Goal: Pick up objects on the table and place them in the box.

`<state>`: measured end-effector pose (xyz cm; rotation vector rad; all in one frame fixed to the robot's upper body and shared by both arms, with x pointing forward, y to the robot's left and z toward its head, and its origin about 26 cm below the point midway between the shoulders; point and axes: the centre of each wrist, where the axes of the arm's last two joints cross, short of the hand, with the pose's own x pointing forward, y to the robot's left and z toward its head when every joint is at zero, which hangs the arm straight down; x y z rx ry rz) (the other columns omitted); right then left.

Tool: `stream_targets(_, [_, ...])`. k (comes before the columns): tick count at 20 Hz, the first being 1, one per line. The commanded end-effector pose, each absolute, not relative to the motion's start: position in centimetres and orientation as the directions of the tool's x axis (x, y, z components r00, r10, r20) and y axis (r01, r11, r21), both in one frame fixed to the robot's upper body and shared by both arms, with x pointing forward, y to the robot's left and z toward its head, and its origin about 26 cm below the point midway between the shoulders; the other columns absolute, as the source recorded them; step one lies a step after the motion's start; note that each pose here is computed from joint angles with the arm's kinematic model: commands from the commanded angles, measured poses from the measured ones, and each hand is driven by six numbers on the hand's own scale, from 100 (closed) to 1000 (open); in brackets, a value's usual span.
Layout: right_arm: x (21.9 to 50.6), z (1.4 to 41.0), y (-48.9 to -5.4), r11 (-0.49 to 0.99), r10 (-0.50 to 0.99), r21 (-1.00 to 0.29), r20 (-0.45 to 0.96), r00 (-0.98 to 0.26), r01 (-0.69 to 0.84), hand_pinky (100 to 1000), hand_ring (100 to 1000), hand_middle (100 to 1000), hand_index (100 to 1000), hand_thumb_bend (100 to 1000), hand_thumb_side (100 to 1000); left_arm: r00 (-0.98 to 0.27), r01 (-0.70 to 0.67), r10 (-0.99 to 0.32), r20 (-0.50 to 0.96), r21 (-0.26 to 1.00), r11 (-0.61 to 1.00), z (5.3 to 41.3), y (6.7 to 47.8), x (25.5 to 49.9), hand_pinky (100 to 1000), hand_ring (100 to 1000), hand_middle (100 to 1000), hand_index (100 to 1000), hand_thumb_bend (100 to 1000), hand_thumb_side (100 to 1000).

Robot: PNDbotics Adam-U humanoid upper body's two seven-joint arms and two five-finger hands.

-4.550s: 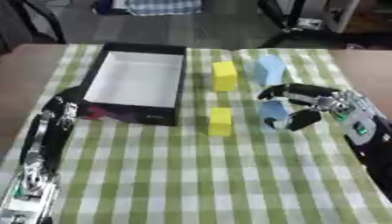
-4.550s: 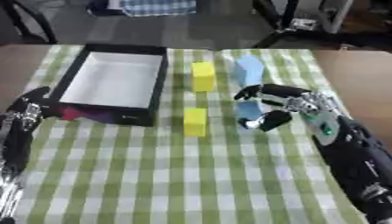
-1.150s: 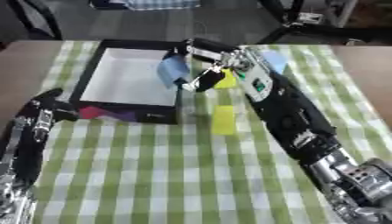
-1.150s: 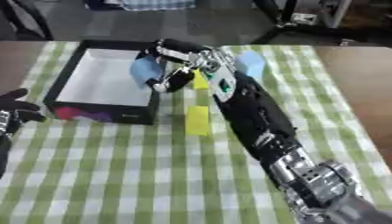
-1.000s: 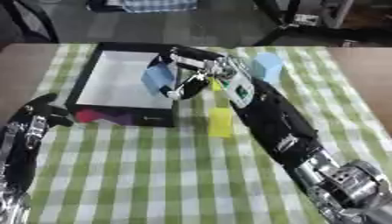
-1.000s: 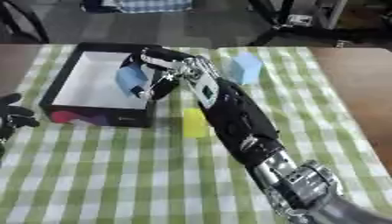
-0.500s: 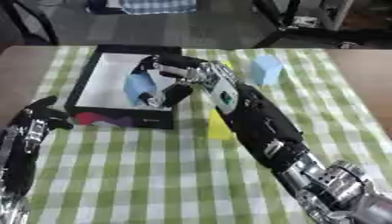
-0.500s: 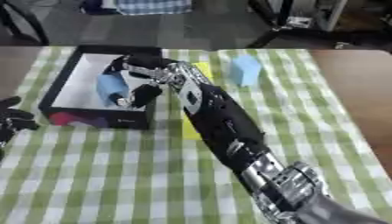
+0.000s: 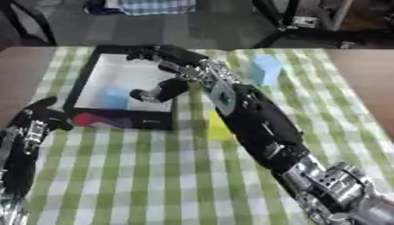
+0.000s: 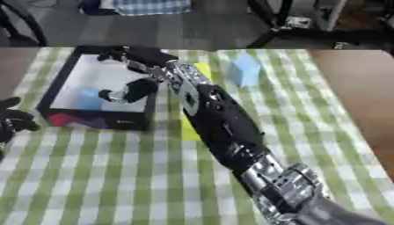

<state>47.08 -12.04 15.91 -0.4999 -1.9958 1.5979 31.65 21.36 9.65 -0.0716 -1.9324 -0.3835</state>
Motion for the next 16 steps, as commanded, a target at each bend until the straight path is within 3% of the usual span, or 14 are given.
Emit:
stream_targets(1, [47.5, 18.6, -14.3, 0.273, 0.614, -0.961, 0.142, -0.777, 0.039, 902, 864, 912, 923, 316, 663, -0.399, 0.215, -0.138, 0.907, 0.238, 0.947, 10.0, 21.8, 31.6, 789, 560, 570, 836, 114, 758])
stream_targets(9, [48.7, 18.3, -24.0, 0.394, 0.802, -0.916, 0.302, -0.515, 0.075, 912, 869, 915, 913, 245, 670, -0.372, 0.173, -0.171, 0.912, 0.249, 0.953, 9.3, 22.9, 31.3, 789, 559, 570, 836, 113, 760])
stream_targets(16, [48.7, 15.4, -29.6, 0.375, 0.907, -0.924, 0.351, -0.232, 0.069, 927, 898, 920, 919, 234, 704, -0.363, 0.158, -0.184, 0.913, 0.255, 0.954, 9.1, 23.3, 31.2, 789, 559, 570, 836, 113, 760])
